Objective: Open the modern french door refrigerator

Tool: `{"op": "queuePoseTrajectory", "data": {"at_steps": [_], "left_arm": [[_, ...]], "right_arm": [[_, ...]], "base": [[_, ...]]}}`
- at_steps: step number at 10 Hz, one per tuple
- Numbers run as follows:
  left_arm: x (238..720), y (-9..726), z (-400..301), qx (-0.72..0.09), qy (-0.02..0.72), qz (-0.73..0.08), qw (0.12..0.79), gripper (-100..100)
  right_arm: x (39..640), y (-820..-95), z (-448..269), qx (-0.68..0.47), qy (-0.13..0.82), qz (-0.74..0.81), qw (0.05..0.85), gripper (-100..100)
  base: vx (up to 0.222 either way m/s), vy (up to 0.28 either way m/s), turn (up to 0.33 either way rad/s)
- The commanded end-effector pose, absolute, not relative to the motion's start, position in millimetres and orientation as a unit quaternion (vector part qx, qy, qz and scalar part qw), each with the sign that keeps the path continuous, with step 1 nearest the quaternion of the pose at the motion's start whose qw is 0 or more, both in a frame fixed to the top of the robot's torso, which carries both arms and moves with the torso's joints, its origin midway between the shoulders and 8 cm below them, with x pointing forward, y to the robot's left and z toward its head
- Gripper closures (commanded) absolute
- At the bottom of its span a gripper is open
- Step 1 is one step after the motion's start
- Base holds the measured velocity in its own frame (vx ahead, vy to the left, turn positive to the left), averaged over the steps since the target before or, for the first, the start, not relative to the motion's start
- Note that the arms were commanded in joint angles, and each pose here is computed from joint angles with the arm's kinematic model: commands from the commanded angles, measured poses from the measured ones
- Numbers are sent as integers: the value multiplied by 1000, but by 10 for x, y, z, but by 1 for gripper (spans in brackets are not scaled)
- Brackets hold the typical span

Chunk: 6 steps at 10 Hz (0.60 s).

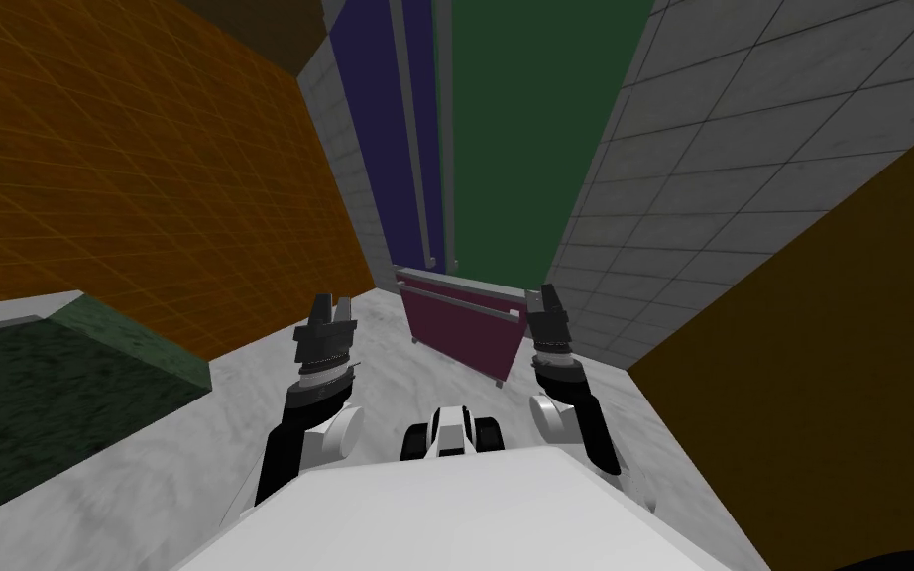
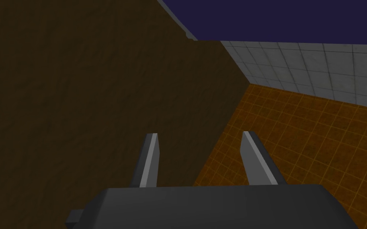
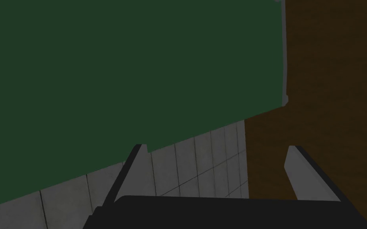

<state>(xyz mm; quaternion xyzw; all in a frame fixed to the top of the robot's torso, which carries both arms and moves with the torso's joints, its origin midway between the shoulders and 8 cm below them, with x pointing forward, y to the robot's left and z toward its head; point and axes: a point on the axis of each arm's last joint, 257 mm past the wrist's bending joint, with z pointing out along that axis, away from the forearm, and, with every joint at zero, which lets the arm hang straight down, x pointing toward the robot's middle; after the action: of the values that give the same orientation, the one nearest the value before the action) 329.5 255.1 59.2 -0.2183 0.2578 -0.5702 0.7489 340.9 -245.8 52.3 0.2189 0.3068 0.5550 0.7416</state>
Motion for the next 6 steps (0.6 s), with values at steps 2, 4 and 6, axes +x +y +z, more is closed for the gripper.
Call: {"op": "queuePoseTrajectory", "data": {"at_steps": [2,4,6], "left_arm": [[3295,2552,591,-218,258,-570,749,0],[3295,2551,592,-218,258,-570,749,0],[3294,2552,591,-218,258,-570,749,0]], "right_arm": [[3397,-2408,478,168,353,514,763,-100],[3383,-2403,459,139,376,484,778,-100],[3367,-2408,443,108,397,448,794,-100]], "base": [[105,87,-60],[121,122,-65],[150,129,-71]]}}
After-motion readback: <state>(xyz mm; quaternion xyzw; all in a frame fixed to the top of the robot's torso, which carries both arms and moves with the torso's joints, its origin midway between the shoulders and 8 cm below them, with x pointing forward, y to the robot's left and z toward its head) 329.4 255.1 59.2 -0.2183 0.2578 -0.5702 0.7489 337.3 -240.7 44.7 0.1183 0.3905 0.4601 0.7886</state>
